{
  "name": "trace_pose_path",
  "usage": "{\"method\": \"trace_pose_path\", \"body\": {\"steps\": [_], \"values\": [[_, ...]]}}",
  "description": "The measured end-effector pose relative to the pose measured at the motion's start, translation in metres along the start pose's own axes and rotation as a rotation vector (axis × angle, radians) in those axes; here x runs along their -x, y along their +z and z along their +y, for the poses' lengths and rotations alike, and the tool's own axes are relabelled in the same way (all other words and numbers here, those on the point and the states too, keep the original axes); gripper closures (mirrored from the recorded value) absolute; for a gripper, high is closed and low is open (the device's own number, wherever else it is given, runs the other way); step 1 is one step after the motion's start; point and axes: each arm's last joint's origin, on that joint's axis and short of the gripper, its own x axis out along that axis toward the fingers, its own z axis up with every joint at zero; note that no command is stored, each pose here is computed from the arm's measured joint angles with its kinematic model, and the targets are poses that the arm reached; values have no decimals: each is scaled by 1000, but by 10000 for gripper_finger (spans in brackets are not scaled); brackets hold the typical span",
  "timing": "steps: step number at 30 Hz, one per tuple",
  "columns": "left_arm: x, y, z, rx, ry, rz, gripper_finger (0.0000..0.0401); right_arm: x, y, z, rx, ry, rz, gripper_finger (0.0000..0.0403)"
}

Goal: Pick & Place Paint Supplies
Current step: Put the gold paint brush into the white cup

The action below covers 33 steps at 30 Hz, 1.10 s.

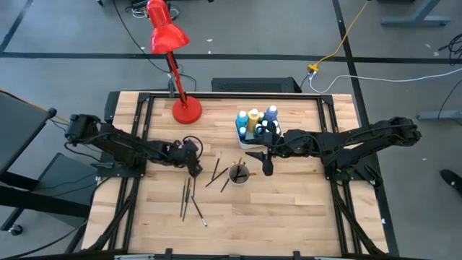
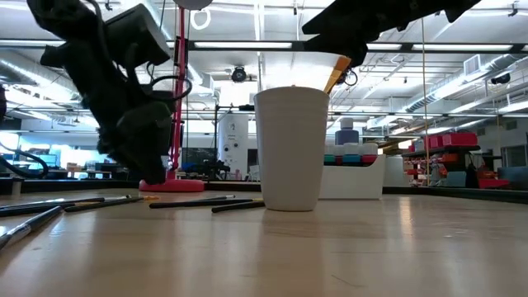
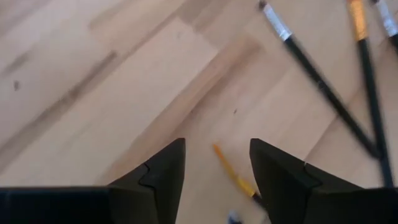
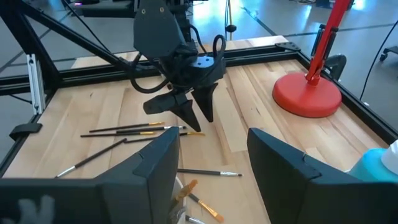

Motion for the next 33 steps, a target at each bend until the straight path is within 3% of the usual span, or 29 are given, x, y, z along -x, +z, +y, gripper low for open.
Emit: {"method": "trace_pose_path", "body": {"steps": [14,33], "values": [[-9,-16,12,47,-6,-36,216,0,0,0,-2,0,-1,208],[-8,-15,8,20,-21,-69,225,0,0,0,5,0,-1,208]]}}
